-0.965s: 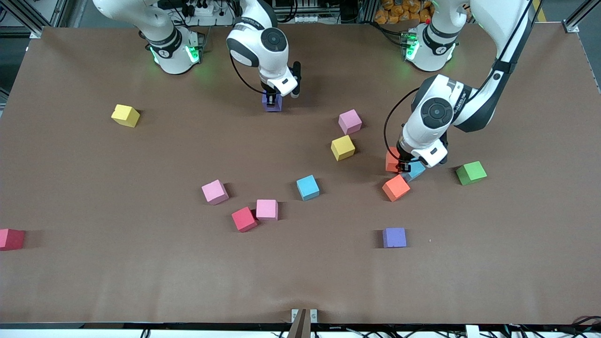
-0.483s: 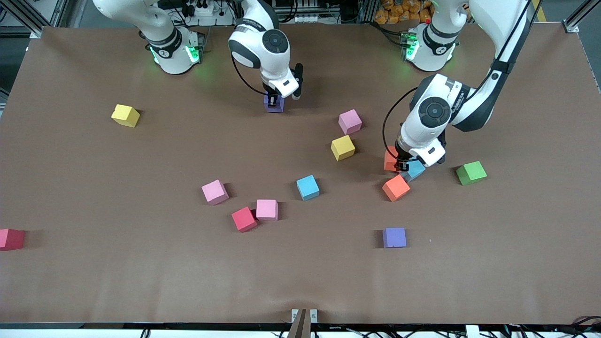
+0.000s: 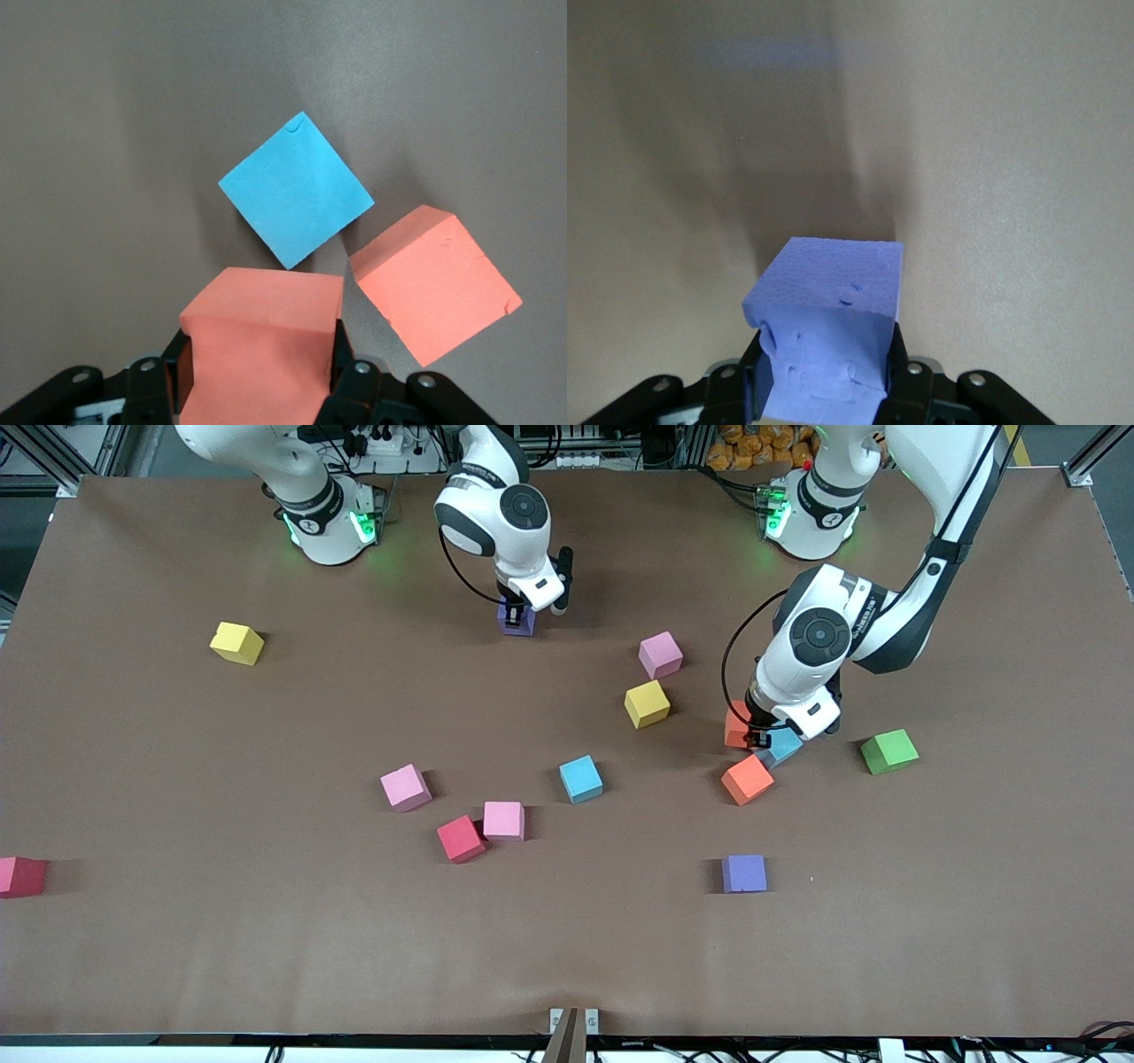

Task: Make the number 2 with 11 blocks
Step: 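Lower the purple block onto the table with the right gripper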

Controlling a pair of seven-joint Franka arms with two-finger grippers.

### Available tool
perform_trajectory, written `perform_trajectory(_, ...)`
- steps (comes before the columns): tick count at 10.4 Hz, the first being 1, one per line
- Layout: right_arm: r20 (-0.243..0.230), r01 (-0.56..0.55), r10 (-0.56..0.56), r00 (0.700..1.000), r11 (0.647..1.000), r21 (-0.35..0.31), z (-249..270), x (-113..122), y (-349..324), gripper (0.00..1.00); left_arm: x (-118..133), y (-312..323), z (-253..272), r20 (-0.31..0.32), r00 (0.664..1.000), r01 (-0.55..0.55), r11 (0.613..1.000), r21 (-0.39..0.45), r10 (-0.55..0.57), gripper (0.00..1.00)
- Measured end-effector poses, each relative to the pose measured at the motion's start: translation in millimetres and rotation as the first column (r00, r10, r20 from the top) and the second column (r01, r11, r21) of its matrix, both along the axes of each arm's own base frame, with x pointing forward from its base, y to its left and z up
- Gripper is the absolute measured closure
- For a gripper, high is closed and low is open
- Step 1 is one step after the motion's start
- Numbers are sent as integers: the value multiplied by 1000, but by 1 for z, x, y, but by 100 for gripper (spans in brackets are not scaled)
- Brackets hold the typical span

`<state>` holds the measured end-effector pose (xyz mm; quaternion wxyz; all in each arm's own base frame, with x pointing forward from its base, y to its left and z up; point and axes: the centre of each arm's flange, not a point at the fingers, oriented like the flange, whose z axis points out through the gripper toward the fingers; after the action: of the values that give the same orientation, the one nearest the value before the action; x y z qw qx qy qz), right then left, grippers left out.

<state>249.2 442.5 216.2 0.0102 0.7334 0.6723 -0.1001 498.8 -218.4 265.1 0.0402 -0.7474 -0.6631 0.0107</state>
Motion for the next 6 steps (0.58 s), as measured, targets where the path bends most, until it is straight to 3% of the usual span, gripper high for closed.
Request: perform_trajectory(6, -14, -41, 41, 999, 999, -21, 2, -2, 1, 48, 0, 0, 0, -6, 1000, 11, 1000, -11, -11, 40)
